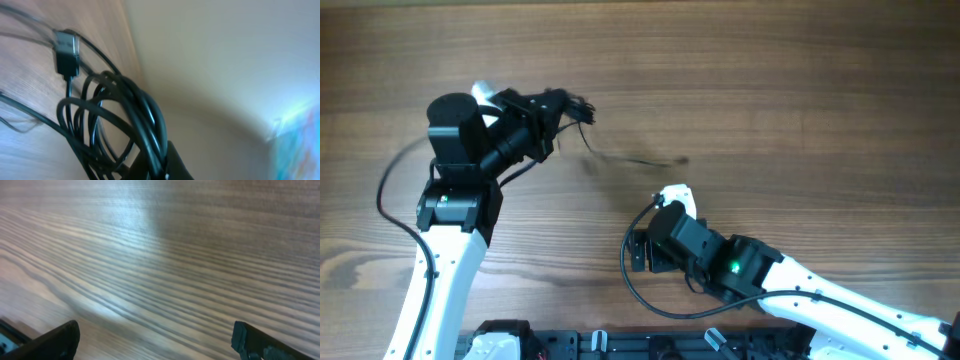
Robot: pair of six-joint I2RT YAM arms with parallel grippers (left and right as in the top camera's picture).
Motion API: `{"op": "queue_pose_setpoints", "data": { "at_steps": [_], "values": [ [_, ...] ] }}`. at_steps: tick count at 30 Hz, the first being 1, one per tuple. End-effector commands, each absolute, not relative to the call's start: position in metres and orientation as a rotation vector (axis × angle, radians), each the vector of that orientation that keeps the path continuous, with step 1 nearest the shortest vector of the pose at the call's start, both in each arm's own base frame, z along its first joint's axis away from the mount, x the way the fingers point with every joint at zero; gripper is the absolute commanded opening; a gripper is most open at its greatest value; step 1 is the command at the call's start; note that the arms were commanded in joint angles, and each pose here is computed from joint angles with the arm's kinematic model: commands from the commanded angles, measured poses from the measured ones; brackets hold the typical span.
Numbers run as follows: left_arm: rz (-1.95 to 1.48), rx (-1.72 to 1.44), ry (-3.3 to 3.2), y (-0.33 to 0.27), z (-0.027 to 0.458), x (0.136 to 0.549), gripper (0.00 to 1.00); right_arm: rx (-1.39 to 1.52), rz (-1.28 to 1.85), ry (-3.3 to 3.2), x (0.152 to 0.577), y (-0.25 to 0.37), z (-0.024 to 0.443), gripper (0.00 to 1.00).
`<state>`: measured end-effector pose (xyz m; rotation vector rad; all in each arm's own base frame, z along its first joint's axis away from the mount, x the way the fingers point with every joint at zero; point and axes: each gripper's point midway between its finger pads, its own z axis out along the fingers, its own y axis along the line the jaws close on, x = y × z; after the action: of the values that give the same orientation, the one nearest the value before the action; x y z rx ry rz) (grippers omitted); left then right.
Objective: Untangle cables
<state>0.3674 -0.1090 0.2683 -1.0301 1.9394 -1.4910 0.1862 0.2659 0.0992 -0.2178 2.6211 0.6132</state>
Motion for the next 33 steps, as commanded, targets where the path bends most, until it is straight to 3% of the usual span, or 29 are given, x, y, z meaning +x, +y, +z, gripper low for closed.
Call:
{"op": "queue_pose_setpoints", "data": {
  "at_steps": [1, 5, 9, 14, 17, 20, 25, 30, 33],
  "values": [
    [-1.522, -0.180, 2.056, -0.150, 0.290, 0.325, 0.04, -0.171, 0.656, 2.517, 0.197, 0.261, 0.128, 1.00],
    [-1.603, -0.136, 2.095, -0.157, 0.288, 0.311, 0.04, -0.519, 0.575, 2.366, 0.198, 0.261, 0.146, 1.00],
    [-1.714, 0.072, 2.105, -0.169, 0.291, 0.283, 0.04, -0.458, 0.502, 2.337, 0.213, 0.249, 0.150, 1.00],
    [-1.627, 0.349, 2.078, -0.171, 0.271, 0.261, 0.04, 0.062, 0.630, 2.419, 0.235, 0.228, 0.150, 1.00],
    [-1.389, 0.292, 2.218, -0.158, 0.233, 0.269, 0.04, 0.377, 0.790, 2.446, 0.244, 0.223, 0.151, 1.00],
    [-1.215, 0.279, 2.328, -0.145, 0.206, 0.268, 0.04, 0.461, 1.011, 2.434, 0.248, 0.237, 0.166, 1.00],
    [-1.167, 0.391, 2.300, -0.145, 0.203, 0.265, 0.04, 0.535, 1.385, 2.392, 0.242, 0.272, 0.200, 1.00],
    [-1.162, 0.405, 2.294, -0.145, 0.203, 0.265, 0.04, 0.965, 1.468, 2.389, 0.248, 0.274, 0.189, 1.00],
    [-1.162, 0.405, 2.294, -0.145, 0.203, 0.265, 0.04, 1.063, 1.471, 2.383, 0.258, 0.282, 0.176, 1.00]
  ]
}}
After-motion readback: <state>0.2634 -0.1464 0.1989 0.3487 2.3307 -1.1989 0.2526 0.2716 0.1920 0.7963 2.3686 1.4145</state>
